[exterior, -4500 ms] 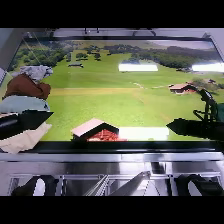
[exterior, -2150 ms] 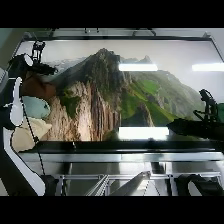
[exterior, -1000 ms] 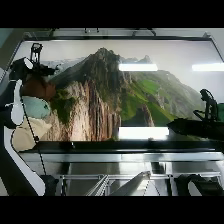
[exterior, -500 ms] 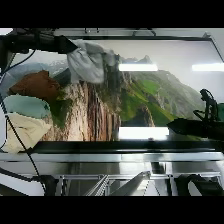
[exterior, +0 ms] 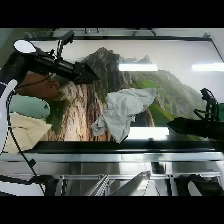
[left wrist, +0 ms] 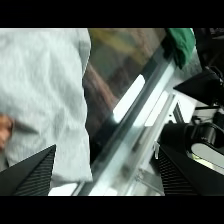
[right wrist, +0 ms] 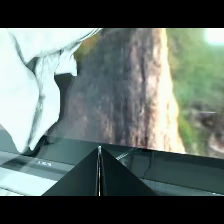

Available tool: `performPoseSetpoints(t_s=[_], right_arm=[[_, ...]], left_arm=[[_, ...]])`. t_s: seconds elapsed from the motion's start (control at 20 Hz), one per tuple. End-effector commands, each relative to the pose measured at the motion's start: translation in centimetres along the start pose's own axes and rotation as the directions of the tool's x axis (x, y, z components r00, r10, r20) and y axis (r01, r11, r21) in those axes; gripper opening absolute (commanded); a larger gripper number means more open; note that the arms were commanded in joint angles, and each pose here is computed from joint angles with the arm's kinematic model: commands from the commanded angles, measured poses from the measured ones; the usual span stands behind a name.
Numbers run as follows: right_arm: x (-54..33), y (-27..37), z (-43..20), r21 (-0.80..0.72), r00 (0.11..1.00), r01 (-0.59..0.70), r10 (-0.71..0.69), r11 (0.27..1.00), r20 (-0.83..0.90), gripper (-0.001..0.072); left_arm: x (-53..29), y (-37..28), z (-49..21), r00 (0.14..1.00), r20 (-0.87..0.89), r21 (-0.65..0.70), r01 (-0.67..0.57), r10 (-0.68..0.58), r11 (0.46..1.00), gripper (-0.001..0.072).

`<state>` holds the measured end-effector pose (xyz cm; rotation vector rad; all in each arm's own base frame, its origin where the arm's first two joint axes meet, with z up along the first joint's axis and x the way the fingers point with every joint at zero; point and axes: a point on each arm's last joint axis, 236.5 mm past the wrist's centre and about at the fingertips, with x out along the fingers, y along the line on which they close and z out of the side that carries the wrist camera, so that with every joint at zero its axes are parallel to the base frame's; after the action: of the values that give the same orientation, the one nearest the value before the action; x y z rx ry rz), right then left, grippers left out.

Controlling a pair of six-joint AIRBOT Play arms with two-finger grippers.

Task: Fold the shirts.

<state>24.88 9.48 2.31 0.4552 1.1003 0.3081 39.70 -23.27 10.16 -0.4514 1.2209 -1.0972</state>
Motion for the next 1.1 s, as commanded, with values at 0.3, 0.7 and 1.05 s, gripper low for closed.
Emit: performPoseSetpoints(t_s=[0.3, 0.7, 1.05], right_arm=[[3.5, 0.3, 3.1, 0.119, 0.995, -0.094, 0.089, 0.988, 0.044, 0.0435], [14.9, -1.9, 6.2, 0.254, 0.969, -0.169, 0.207, 0.953, -0.135, 0.0424], [20.6, -1.9, 8.7, 0.251, 0.964, -0.157, 0.203, 0.955, -0.172, 0.0315]], left_arm=[[5.3, 7.6, -13.5, 0.972, -0.235, -0.35, -0.092, 0.008, 0.932, 0.0713], [8.6, 10.3, -19.5, 0.942, -0.327, -0.405, -0.207, 0.07, 0.891, 0.0703], [8.9, 12.9, -17.4, 0.954, -0.241, -0.386, -0.265, 0.181, 0.884, 0.0704]])
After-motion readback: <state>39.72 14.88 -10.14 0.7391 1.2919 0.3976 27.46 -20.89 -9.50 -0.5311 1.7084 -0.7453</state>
